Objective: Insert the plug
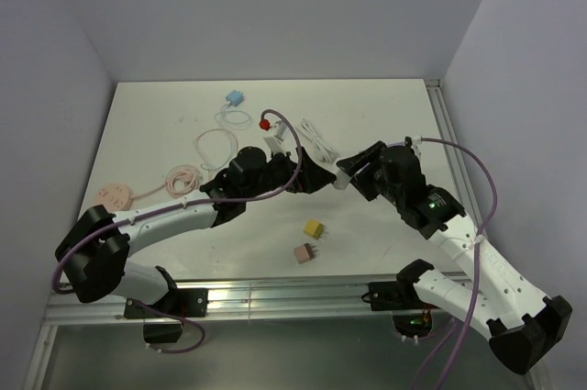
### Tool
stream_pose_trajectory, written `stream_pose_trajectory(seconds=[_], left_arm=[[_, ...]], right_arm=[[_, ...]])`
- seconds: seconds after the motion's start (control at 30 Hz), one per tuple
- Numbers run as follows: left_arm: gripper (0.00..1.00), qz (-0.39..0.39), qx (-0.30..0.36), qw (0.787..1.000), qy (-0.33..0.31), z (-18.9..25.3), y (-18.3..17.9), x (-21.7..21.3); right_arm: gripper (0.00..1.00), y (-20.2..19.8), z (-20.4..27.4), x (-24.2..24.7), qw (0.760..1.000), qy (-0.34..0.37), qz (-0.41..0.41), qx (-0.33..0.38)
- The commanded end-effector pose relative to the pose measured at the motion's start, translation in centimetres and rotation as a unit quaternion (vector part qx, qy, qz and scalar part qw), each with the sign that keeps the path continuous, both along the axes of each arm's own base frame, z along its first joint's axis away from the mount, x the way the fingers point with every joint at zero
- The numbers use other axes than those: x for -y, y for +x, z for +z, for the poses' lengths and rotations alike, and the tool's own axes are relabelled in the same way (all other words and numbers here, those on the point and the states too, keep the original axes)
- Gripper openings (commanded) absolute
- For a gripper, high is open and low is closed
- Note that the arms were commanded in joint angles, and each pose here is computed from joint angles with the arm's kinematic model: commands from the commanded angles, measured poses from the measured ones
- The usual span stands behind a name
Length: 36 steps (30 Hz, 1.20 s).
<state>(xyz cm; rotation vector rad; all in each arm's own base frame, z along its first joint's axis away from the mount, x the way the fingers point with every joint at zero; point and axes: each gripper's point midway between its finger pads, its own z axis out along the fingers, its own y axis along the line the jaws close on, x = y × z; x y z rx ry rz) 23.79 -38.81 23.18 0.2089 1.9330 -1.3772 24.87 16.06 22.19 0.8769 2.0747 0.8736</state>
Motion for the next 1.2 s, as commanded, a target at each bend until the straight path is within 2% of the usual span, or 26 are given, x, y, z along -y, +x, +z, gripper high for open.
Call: stream_pose_trajectory(seconds=[0.0,0.33,0.43,0.47,0.53,0.57,0.63,0.67,0.7,0.77,0.8,0.93,1.03,1.17], left_arm=[[0.99,0.025,0.052,0.998,-0.034,3.3,1.0,0.2],[0.94,0.005,0.02,1.0,-0.021,1.4,1.2,2.1],[0.85,-0.001,0.02,0.999,-0.025,1.6,1.1,2.5],[0.71,-0.004,0.021,0.999,-0.024,1.5,1.1,2.5],[0.53,-0.008,0.028,0.999,-0.025,1.7,1.0,2.5],[0.36,-0.012,0.03,0.999,-0.026,2.0,0.9,2.6],[0.19,-0.021,0.029,0.999,-0.02,1.7,0.7,2.7],[0.0,-0.026,0.029,0.999,-0.019,1.6,0.7,2.5],[0.0,-0.036,0.026,0.999,-0.019,1.6,0.4,2.4],[0.0,-0.045,0.02,0.999,-0.016,1.4,0.3,1.7],[0.0,-0.073,0.014,0.997,-0.02,1.4,-0.9,1.4],[0.0,-0.139,-0.002,0.989,-0.046,1.7,-3.2,-0.4],[0.0,-0.195,-0.001,0.979,-0.068,2.4,-5.5,-1.7],[0.0,-0.247,0.022,0.964,-0.097,3.8,-8.4,-3.0]], right_arm=[[0.0,0.8,3.3,-0.1,0.998,0.031,-0.038,0.028],[0.0,0.5,4.9,-1.9,0.998,0.053,-0.026,0.036],[0.0,0.0,5.1,-2.5,0.998,0.052,-0.011,0.038],[0.0,-0.1,5.2,-2.8,0.998,0.052,-0.004,0.039],[0.0,-0.6,6.0,-3.4,0.997,0.056,0.023,0.056],[0.0,-0.8,6.0,-3.6,0.996,0.048,0.039,0.065],[0.14,-1.3,6.9,-3.8,0.993,0.051,0.062,0.085],[0.24,-1.5,7.2,-3.9,0.992,0.044,0.073,0.094],[0.48,-1.7,7.6,-3.8,0.989,0.021,0.094,0.114],[0.72,-2.2,7.5,-3.4,0.987,-0.013,0.114,0.117],[0.84,-2.2,8.1,-3.1,0.982,-0.049,0.129,0.131],[0.85,-3.7,8.9,-2.9,0.954,-0.128,0.217,0.166],[0.82,-5.6,10.3,-3.9,0.92,-0.131,0.29,0.229],[0.77,-8.9,12.1,-5.6,0.87,-0.093,0.375,0.306]])
